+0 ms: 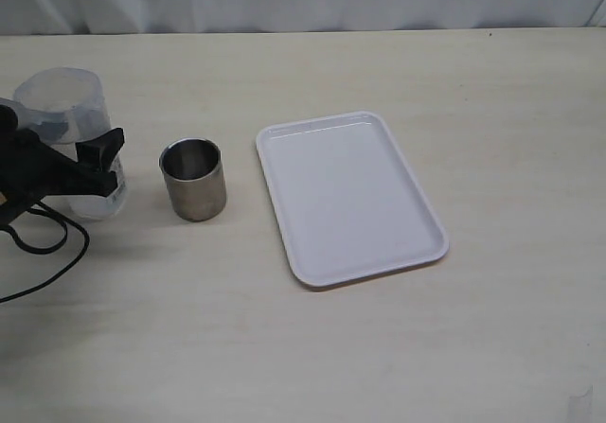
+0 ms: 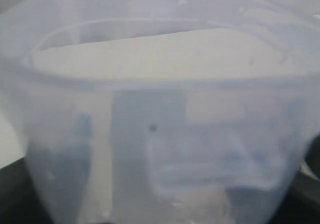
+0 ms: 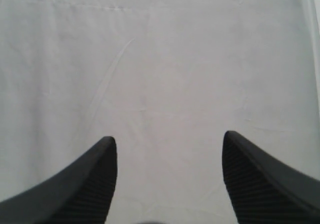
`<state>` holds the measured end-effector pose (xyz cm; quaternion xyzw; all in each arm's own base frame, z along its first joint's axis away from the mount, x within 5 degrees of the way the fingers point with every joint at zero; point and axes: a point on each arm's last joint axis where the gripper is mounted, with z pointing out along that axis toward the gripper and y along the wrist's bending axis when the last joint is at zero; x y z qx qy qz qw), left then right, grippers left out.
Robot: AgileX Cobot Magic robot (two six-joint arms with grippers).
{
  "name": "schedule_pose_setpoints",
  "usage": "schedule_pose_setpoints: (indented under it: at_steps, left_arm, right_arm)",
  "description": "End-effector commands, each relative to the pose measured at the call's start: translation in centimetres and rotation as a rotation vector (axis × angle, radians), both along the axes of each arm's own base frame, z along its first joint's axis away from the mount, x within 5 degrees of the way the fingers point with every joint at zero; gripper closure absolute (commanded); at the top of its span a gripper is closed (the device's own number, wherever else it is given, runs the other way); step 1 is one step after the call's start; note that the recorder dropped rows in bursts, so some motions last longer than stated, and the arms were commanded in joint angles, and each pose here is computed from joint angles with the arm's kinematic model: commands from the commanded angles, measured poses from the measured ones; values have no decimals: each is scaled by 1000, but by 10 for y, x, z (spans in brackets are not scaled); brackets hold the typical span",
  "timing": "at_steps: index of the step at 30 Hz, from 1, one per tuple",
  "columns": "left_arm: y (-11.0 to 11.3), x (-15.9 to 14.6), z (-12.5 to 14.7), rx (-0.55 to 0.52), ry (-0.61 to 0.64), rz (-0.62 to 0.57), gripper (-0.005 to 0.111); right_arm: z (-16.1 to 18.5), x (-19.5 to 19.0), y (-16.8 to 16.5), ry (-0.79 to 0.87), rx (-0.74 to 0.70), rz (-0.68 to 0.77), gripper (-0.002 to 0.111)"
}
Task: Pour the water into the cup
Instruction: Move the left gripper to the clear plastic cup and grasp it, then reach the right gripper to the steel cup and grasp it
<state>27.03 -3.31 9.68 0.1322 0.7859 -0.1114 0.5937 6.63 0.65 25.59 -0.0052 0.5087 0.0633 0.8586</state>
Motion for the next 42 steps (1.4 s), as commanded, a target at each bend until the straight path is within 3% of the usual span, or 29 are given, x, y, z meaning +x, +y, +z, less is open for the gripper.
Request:
schedule_pose_setpoints:
  at_steps: [1, 5, 9, 18, 23, 30, 35, 42]
  left_arm:
    - [-5, 0, 0, -7, -7, -34, 107]
    - [-5, 0, 0, -7, -7, -34, 107]
    - [-5, 0, 0, -7, -7, -34, 107]
    - [-5, 0, 0, -7, -7, -34, 107]
    - [-5, 0, 0, -6, -7, -41, 107]
    - [-5, -1, 0, -6, -7, -43, 107]
    - [-5, -1, 0, -6, -7, -43, 107]
    - [-6, -1, 0, -5, -7, -49, 107]
  right_arm:
    - [-3, 1, 5, 13, -77, 22, 49]
    - [-2, 1, 13, -5, -115, 98, 39]
    - [1, 13, 20, 84, -127, 186, 29]
    - [9, 66, 53, 204, -263, 562, 29]
    - [-10, 114, 73, 336, -322, 742, 29]
    - [-53, 189, 133, 490, -432, 912, 24]
    - [-82, 223, 169, 539, -457, 984, 16]
    - [-118, 250, 210, 645, -575, 1038, 16]
